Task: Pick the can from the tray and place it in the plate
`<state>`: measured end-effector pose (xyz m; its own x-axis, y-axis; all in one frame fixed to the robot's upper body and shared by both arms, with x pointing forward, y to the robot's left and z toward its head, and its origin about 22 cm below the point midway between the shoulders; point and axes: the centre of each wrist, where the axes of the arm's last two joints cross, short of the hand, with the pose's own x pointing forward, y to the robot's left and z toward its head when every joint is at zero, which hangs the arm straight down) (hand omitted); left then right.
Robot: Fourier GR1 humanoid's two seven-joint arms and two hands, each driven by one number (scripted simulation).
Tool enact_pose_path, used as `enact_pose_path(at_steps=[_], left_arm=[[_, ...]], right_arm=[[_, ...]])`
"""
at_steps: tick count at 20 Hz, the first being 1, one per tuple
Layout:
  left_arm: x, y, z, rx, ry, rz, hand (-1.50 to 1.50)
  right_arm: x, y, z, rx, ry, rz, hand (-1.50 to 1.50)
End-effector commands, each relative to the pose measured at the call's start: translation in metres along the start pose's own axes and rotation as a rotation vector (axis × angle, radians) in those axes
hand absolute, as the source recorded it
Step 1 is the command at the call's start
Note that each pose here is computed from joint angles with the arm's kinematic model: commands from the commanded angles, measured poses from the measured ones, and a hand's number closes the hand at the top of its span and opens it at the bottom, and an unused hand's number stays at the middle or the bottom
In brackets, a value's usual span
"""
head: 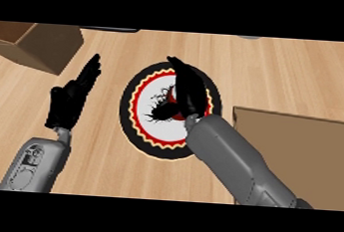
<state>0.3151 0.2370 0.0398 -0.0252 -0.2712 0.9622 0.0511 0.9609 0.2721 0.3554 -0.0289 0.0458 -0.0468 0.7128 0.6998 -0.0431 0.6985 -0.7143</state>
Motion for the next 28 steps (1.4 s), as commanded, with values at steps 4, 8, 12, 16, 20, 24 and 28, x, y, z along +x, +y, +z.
enact_pose_path(at_steps=[4, 8, 12, 16, 20, 24, 28], left_arm=[[-0.004, 0.012, 0.001, 0.036, 0.024, -0.003, 0.00], [-0.008, 0.013, 0.008, 0.049, 0.037, 0.004, 0.00], [-0.015, 0.031, 0.017, 0.056, 0.034, -0.002, 0.00], [-0.006, 0.024, 0.016, 0.069, 0.028, -0.012, 0.00], [-0.008, 0.023, 0.029, 0.065, 0.025, 0.002, 0.00], [-0.014, 0.026, 0.032, 0.050, 0.024, -0.005, 0.00], [-0.001, 0.022, 0.002, 0.067, 0.015, -0.007, 0.00]], right_arm=[[-0.011, -0.011, 0.005, -0.192, -0.008, -0.283, -1.50], [-0.027, -0.048, 0.001, -0.279, 0.042, -0.362, -1.50], [-0.065, -0.071, 0.028, -0.350, 0.062, -0.415, -1.50], [-0.100, -0.121, 0.054, -0.331, 0.065, -0.418, -1.50], [-0.129, -0.151, 0.072, -0.302, 0.054, -0.414, -1.50], [-0.162, -0.147, 0.086, -0.295, 0.061, -0.397, -1.50], [-0.182, -0.172, 0.081, -0.312, 0.066, -0.427, -1.50]])
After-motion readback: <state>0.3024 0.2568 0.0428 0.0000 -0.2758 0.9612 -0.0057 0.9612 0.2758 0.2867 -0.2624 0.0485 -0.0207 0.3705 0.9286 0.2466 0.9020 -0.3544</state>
